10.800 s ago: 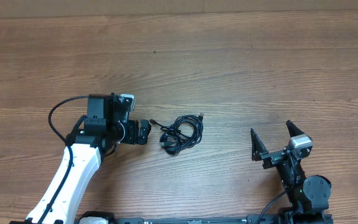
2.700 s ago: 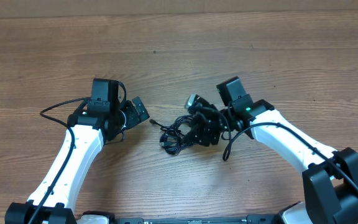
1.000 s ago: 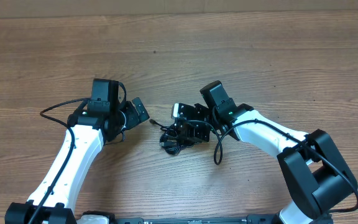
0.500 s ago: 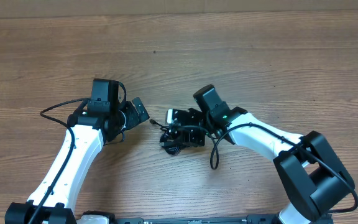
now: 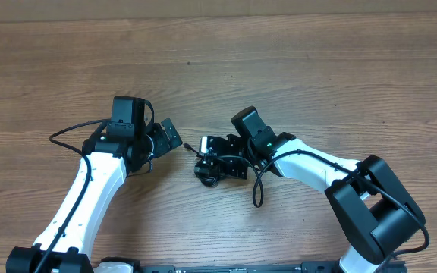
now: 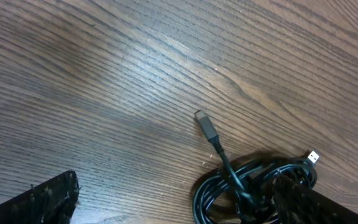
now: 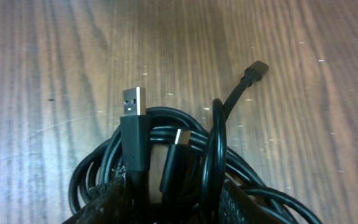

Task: Untangle cables
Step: 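Lower the right gripper and grasp the cable coil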

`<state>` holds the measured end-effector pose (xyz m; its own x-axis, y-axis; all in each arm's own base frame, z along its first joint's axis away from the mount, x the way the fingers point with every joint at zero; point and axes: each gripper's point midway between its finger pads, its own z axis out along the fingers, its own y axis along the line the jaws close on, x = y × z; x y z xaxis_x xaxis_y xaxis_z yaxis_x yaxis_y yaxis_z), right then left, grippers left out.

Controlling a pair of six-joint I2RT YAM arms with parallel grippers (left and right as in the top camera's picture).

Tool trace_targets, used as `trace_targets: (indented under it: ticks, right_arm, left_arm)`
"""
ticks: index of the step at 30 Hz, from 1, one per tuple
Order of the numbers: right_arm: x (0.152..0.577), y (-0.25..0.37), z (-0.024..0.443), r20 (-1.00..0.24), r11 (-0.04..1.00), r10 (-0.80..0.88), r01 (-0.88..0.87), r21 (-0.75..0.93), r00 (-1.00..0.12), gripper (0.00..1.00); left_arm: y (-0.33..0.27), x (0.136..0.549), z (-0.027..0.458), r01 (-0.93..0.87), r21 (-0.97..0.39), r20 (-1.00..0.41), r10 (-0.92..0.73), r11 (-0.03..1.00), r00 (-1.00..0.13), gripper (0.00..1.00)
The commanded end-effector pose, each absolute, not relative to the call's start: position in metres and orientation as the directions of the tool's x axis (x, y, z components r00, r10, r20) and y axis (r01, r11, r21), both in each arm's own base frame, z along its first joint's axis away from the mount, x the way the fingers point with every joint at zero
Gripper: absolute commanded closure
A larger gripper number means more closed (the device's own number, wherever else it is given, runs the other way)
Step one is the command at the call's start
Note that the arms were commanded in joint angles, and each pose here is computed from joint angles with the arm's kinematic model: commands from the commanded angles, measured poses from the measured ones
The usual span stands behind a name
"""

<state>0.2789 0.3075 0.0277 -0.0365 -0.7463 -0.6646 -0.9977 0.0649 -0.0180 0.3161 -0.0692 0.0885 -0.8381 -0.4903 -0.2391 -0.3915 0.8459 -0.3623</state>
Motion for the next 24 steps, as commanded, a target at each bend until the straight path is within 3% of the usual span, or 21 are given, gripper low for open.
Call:
trace_targets:
  ticks: [1,6,13,24]
  right_arm:
    - [0.288,0.302,0.020,-0.638,0.093,-0.769,-0.994,-0.054,-0.037,0.58]
    - [0.291,0.303,0.023,-0.643,0.108,-0.765,-0.993,-0.057,-0.046,0.56]
    - [0.295,0.304,0.031,-0.646,0.129,-0.761,-0.990,-0.055,-0.064,0.45]
    - [0.309,0.303,0.065,-0.662,0.165,-0.750,-0.973,-0.160,-0.018,0.46]
  left_arm:
    - [-0.068,0.323,0.094,-0.372,-0.357,-0.268,-0.475,0.857,-0.838,0.00]
    - [-0.068,0.323,0.094,-0.372,-0.357,-0.268,-0.475,0.857,-0.838,0.00]
    - [-0.068,0.323,0.094,-0.372,-0.357,-0.268,-0.475,0.857,-0.838,0.00]
    - [-0.068,0.323,0.094,-0.372,-0.357,-0.267,-0.475,0.857,-0.838,0.00]
